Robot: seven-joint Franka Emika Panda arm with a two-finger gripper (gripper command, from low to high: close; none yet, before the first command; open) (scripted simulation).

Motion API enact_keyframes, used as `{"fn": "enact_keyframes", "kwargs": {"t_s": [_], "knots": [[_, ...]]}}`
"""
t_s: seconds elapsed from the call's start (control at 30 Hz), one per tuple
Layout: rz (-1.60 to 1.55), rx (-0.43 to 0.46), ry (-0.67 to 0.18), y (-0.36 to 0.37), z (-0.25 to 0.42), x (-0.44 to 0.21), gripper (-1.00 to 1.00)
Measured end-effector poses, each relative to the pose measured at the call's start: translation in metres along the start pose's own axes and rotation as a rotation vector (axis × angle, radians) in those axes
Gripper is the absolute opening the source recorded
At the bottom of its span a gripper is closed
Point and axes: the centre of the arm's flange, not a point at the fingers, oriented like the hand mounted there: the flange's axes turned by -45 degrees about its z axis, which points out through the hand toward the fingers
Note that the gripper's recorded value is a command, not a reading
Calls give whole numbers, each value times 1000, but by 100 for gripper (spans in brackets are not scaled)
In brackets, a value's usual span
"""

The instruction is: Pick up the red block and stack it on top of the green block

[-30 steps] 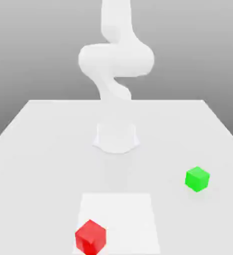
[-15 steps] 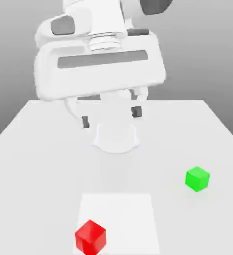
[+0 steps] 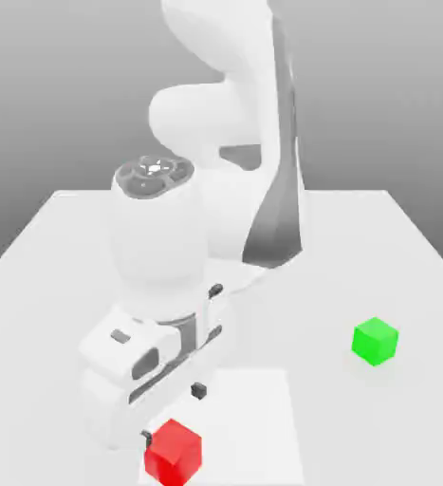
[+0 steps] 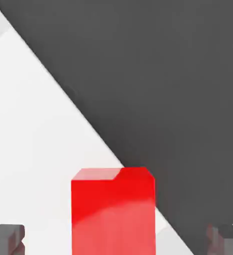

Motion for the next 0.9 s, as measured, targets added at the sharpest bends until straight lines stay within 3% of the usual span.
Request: {"fn": "enact_keyframes", "kwargs": {"t_s": [0.03, 0.07, 0.3, 0.47, 0.63, 0.73, 0.9], "knots": [[-1, 1, -1, 0, 13, -1, 0], [0, 2, -1, -1, 24, -1, -100], [-1, 4, -2, -1, 25, -1, -100], [-10, 6, -2, -4, -29, 1, -100], [-390, 43, 7, -110, -45, 72, -100], [-720, 50, 7, -210, -54, 113, -100], [-1167, 26, 3, -334, -69, 113, -100]]}}
